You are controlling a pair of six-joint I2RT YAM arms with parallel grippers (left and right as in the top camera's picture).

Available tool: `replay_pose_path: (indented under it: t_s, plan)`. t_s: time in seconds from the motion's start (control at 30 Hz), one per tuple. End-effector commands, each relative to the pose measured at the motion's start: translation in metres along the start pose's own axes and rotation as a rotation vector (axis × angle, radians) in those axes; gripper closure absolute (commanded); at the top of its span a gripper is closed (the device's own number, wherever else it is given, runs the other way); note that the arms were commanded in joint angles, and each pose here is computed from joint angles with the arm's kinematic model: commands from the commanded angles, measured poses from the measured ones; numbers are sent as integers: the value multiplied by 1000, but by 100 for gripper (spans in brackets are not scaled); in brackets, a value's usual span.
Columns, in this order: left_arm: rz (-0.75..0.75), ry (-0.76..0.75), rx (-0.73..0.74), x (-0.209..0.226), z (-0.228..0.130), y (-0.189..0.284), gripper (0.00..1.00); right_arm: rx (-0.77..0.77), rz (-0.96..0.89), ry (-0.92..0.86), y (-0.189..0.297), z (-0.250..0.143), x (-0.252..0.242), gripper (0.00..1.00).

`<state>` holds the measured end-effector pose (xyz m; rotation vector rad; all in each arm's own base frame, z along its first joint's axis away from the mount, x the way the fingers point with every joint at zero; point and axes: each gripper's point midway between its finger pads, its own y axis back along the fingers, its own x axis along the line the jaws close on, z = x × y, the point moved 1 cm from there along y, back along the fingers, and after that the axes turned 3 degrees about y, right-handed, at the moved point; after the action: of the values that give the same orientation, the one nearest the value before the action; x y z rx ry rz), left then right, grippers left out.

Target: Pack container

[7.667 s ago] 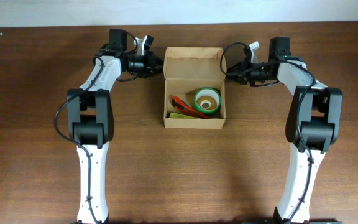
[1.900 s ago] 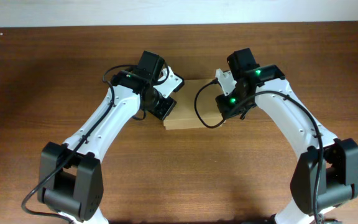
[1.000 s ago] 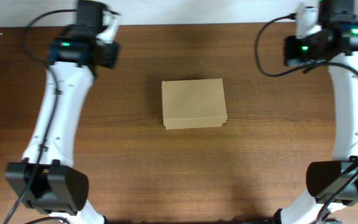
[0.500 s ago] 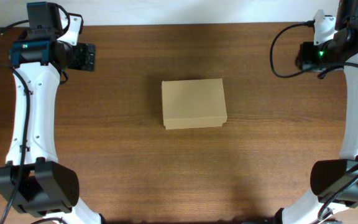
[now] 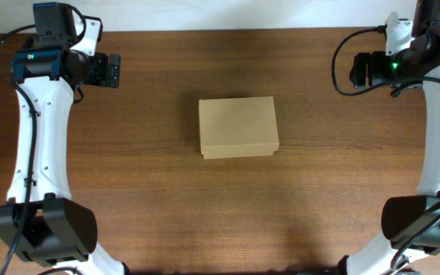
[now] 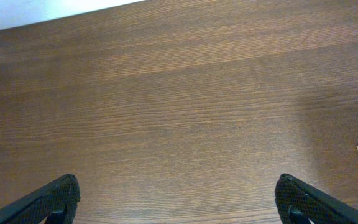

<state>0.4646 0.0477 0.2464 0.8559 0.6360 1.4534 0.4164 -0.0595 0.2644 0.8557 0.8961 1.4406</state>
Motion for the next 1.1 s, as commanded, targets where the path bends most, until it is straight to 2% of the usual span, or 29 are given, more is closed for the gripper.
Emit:
replay_pose_path:
  t_s: [0.0, 0.6, 0.7, 0.87, 0.97, 1.07]
  plan:
    - [-9, -5, -35, -1, 8, 13, 0, -15, -12, -5, 6, 2, -4, 1]
    - [-9, -5, -35, -1, 8, 13, 0, -31, -15, -17, 8, 5, -4, 1]
    - [-9, -5, -35, -1, 7, 13, 0, -224, 16, -68, 30, 42, 0, 1]
    - [-9, -5, -35, -1, 8, 13, 0, -597, 114, 34, 96, 95, 23, 1]
    - [-9, -5, -35, -1, 8, 13, 0, -764, 142, 101, 127, 102, 38, 1]
    - [-9, -5, -35, -1, 8, 13, 0, -889, 136, 151, 144, 89, 54, 1]
